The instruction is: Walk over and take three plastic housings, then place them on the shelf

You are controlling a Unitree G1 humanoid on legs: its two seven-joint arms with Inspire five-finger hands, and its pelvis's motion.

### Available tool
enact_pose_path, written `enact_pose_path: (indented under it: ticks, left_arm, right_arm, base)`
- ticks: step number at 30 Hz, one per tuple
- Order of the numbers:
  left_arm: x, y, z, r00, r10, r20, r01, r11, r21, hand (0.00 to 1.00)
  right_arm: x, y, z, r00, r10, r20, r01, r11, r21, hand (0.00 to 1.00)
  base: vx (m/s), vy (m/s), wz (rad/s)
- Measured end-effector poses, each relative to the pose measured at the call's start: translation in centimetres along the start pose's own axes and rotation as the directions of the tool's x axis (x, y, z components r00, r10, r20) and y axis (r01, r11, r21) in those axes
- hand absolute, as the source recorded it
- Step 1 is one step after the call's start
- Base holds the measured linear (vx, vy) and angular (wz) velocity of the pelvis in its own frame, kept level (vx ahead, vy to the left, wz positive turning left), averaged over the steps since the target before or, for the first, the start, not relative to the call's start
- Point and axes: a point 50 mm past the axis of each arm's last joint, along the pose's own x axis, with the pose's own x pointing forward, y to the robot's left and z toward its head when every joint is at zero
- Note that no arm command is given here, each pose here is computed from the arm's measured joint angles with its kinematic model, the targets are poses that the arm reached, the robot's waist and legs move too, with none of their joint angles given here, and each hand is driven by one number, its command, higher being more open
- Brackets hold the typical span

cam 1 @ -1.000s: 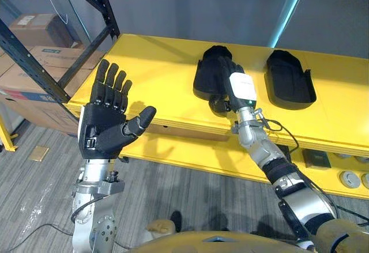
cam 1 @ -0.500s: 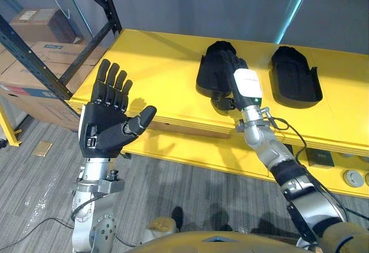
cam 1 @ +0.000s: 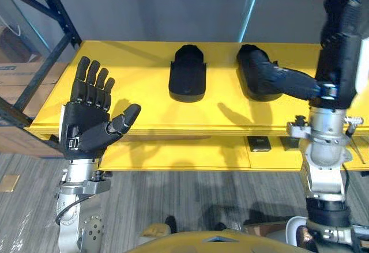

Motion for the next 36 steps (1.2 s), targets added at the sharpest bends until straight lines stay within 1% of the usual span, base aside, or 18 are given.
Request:
enact_pose_path:
  ticks: [1, 2, 3, 6, 9, 13, 16, 17, 19, 21, 24, 27, 29, 32, 34, 36]
  left_arm:
    - [0.0, -0.1, 0.0, 1.0, 0.007, 0.004, -0.007, 1.0, -0.004, 1.0]
    - [-0.1, -0.2, -0.1, 1.0, 0.021, 0.014, -0.021, 1.0, -0.02, 1.0]
    - [-0.2, -0.4, -0.1, 0.999, 0.031, 0.025, -0.03, 0.999, -0.032, 1.0]
    - [-0.2, -0.6, -0.1, 0.999, 0.034, 0.033, -0.032, 0.998, -0.045, 1.0]
    - [-0.3, -0.7, -0.2, 0.998, 0.039, 0.039, -0.037, 0.998, -0.059, 1.0]
    - [-0.2, -1.3, -0.6, 0.999, 0.03, 0.037, -0.025, 0.992, -0.121, 1.0]
    - [0.0, -2.4, -0.9, 0.999, -0.007, 0.036, 0.013, 0.985, -0.17, 1.0]
    - [0.1, -2.9, -1.0, 0.999, -0.024, 0.036, 0.03, 0.981, -0.189, 1.0]
    - [0.4, -3.7, -1.4, 0.998, -0.052, 0.033, 0.058, 0.973, -0.224, 1.0]
    - [1.7, -4.8, -2.1, 0.992, -0.119, 0.035, 0.124, 0.959, -0.253, 1.0]
    - [3.4, -5.5, -3.7, 0.987, -0.163, -0.003, 0.156, 0.951, -0.268, 1.0]
    - [4.1, -6.7, -4.4, 0.985, -0.172, -0.021, 0.159, 0.946, -0.283, 1.0]
    - [3.9, -6.3, -4.6, 0.995, -0.087, -0.049, 0.07, 0.957, -0.283, 1.0]
    - [2.6, -6.0, -4.8, 0.995, -0.055, -0.086, 0.028, 0.958, -0.285, 1.0]
    - [2.4, -5.9, -4.5, 0.995, -0.071, -0.073, 0.046, 0.953, -0.299, 1.0]
    - [2.6, -6.3, -3.6, 0.993, -0.117, -0.018, 0.104, 0.933, -0.346, 1.0]
  right_arm:
    - [-0.6, -0.1, -0.3, 0.999, -0.016, -0.031, 0.017, 0.999, 0.045, 1.0]
    - [-1.8, -0.2, -0.9, 0.994, -0.042, -0.101, 0.053, 0.993, 0.109, 1.0]
    - [-2.9, -0.2, -1.5, 0.983, -0.059, -0.173, 0.083, 0.987, 0.137, 1.0]
    - [-5.4, 0.0, -2.3, 0.955, -0.047, -0.294, 0.092, 0.986, 0.142, 1.0]
    - [-5.7, 0.0, -2.4, 0.951, -0.054, -0.305, 0.101, 0.985, 0.141, 1.0]
    - [-6.2, -0.4, -2.6, 0.928, -0.153, -0.339, 0.203, 0.972, 0.117, 1.0]
    - [-7.8, -1.1, -2.7, 0.883, -0.224, -0.412, 0.269, 0.962, 0.054, 1.0]
    - [-8.9, -1.5, -2.8, 0.853, -0.255, -0.456, 0.301, 0.953, 0.031, 1.0]
    - [-10.4, -2.1, -2.8, 0.81, -0.286, -0.513, 0.35, 0.936, 0.031, 1.0]
    - [-12.1, -3.4, -2.4, 0.753, -0.353, -0.555, 0.446, 0.894, 0.037, 1.0]
    - [-13.6, -4.8, -1.4, 0.716, -0.404, -0.57, 0.471, 0.882, -0.034, 1.0]
    - [-14.9, -5.8, -0.8, 0.677, -0.44, -0.59, 0.535, 0.845, -0.017, 1.0]
    - [-14.1, -4.7, -0.9, 0.736, -0.343, -0.584, 0.483, 0.87, 0.098, 1.0]
    - [-13.4, -2.0, -1.5, 0.769, -0.205, -0.605, 0.41, 0.884, 0.222, 1.0]
    - [-12.9, -0.9, -1.8, 0.777, -0.157, -0.609, 0.389, 0.881, 0.269, 1.0]
    - [-12.4, 0.1, -2.3, 0.775, -0.128, -0.619, 0.387, 0.87, 0.306, 1.0]
  base:
    - [0.04, -0.006, -0.16]
    - [0.01, -0.003, -0.12]
    - [0.0, -0.001, -0.1]
    - [-0.02, -0.002, -0.16]
    - [-0.04, -0.01, -0.24]
    - [-0.01, -0.013, -0.24]
    - [0.0, 0.007, -0.51]
    - [0.02, -0.002, -0.69]
    - [0.01, -0.006, -0.81]
    - [-0.02, -0.008, -0.96]
    - [-0.05, -0.023, -0.79]
    - [0.0, -0.056, -1.2]
    - [0.05, -0.047, -2.29]
    - [0.02, 0.075, -1.0]
    - [-0.02, 0.105, -0.11]
    - [-0.07, 0.057, 0.21]
